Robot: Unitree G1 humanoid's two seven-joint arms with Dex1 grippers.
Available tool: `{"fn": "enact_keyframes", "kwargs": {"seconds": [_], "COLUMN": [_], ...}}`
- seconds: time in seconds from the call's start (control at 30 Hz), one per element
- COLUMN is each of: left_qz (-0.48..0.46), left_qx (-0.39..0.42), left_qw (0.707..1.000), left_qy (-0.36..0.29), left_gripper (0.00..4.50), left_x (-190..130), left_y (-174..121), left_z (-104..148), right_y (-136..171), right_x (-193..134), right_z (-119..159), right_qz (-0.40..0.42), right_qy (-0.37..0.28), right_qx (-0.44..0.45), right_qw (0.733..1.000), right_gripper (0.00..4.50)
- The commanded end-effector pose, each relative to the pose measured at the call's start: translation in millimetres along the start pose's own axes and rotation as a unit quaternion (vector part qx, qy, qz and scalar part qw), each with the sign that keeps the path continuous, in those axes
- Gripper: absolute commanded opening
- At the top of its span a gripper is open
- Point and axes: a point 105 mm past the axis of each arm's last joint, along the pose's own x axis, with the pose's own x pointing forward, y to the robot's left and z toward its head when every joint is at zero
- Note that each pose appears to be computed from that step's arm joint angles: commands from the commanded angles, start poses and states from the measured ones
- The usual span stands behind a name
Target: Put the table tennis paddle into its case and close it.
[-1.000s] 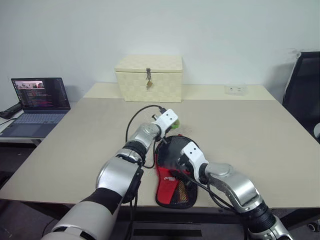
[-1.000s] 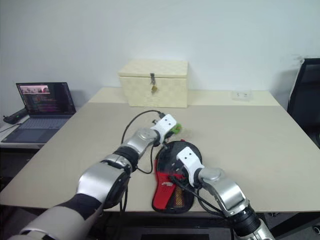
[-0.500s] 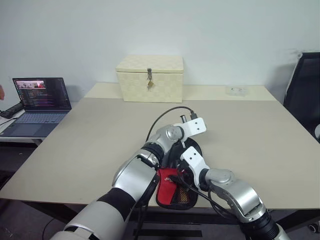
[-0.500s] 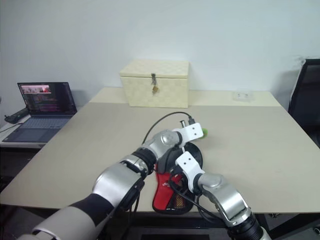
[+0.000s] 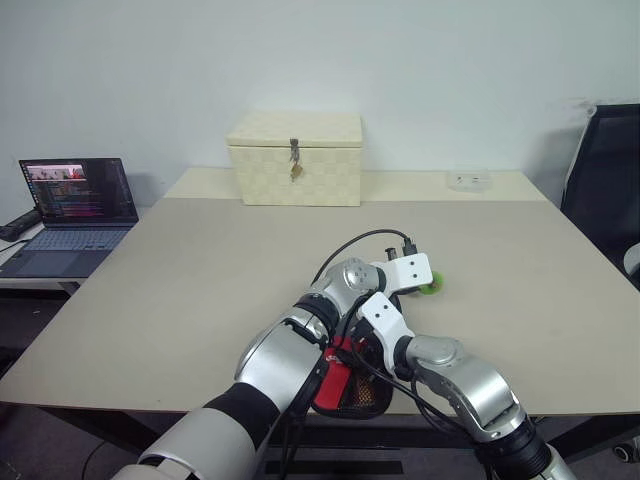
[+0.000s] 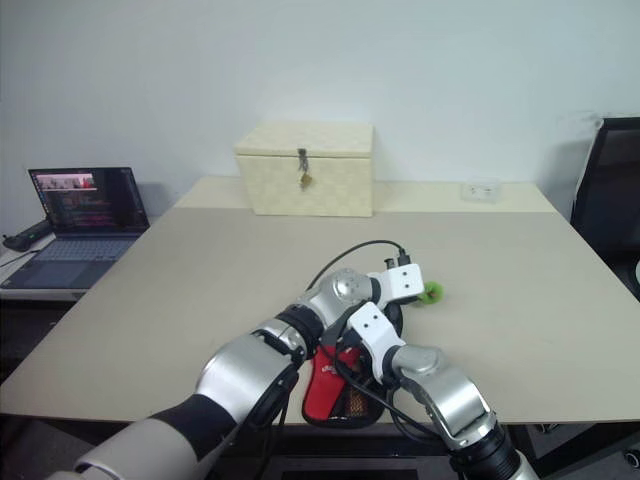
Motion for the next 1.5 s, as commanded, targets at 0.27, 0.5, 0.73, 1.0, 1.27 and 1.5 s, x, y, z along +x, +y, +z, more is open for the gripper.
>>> {"fn": "enact_keyframes", "kwargs": {"seconds": [0.27, 0.5, 0.73, 1.0, 1.27, 1.5], "left_qz": [-0.006, 0.087, 0.198, 0.085, -0.016, -0.042], "left_qx": [-0.012, -0.049, -0.127, -0.225, -0.209, -0.192], "left_qw": [0.999, 0.990, 0.963, 0.954, 0.968, 0.977], "left_qy": [-0.050, -0.094, -0.128, -0.181, -0.136, -0.080], "left_gripper": [4.06, 4.44, 4.44, 4.44, 4.44, 4.44], "left_x": [-11.3, -36.3, -81.1, -100.6, -94.6, -84.2], "left_y": [10.6, 53.4, 102.8, 71.6, 25.7, 0.1], "left_z": [12.1, 20.4, 8.1, -31.6, -61.4, -82.6], "right_y": [5.2, -3.6, -7.4, -3.6, -27.9, -77.1], "right_x": [13.5, 5.0, -17.3, -40.8, -87.6, -94.1], "right_z": [-26.0, -7.8, 17.1, 37.4, 60.0, 50.2], "right_qz": [0.030, 0.030, 0.033, 0.044, 0.041, -0.064], "right_qy": [0.060, 0.036, 0.000, -0.032, -0.058, -0.046], "right_qx": [0.032, 0.030, 0.037, 0.038, 0.021, 0.012], "right_qw": [0.997, 0.998, 0.999, 0.998, 0.997, 0.997], "right_gripper": [4.50, 4.50, 4.50, 4.50, 4.50, 4.50]}}
